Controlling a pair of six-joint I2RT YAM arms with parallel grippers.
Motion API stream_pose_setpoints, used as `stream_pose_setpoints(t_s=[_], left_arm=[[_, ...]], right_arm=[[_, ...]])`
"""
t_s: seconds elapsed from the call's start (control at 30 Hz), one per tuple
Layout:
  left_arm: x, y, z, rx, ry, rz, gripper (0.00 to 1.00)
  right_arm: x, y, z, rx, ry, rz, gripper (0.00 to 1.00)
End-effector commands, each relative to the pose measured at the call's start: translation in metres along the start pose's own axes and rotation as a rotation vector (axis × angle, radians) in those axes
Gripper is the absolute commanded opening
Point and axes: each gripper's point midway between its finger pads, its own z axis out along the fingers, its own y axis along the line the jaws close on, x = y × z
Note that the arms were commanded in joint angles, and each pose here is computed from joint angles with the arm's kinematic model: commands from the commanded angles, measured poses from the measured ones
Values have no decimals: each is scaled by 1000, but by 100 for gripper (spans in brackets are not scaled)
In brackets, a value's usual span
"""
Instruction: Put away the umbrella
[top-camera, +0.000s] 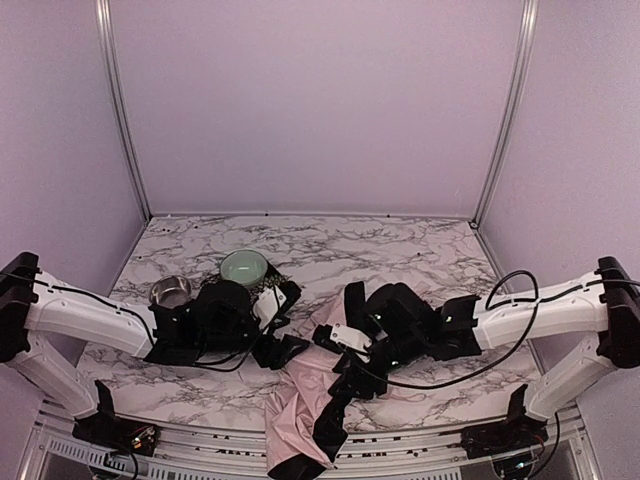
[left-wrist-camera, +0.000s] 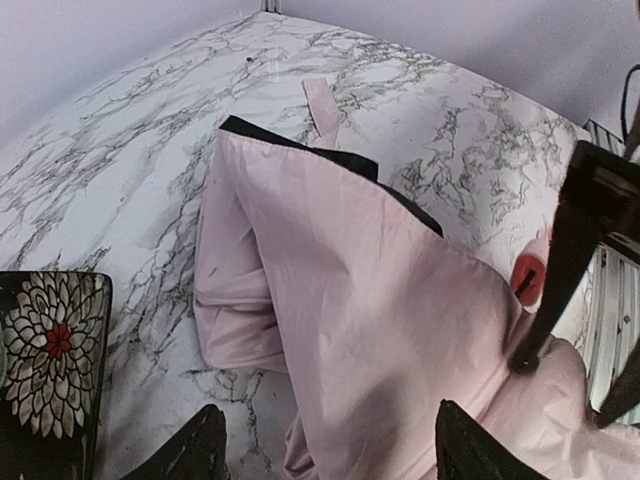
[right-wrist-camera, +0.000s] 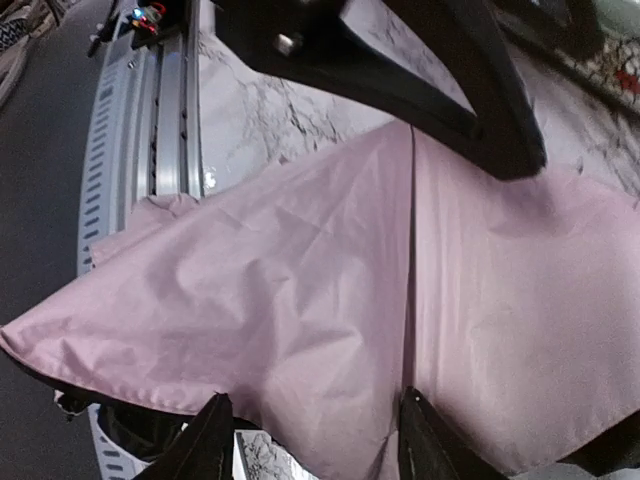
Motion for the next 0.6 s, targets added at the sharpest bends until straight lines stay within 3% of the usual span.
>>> stream_pose_setpoints(t_s=[0.0,0.17,0.27,0.57], left_arm=[[-41,12,7,17,-87,-60,72],[-55,25,15,9,-102,-77,71],[-59,31,10,-4,-118,-92,71],[-58,40,-9,-56,-142,-98,71]], right_arm=[[-26,7,-38,37,-50,-111,58],[12,-28,-43,232,141,-161,63],[33,-38,-37,261,256,-194,63],[68,-59,-12,276,438,-306,57]])
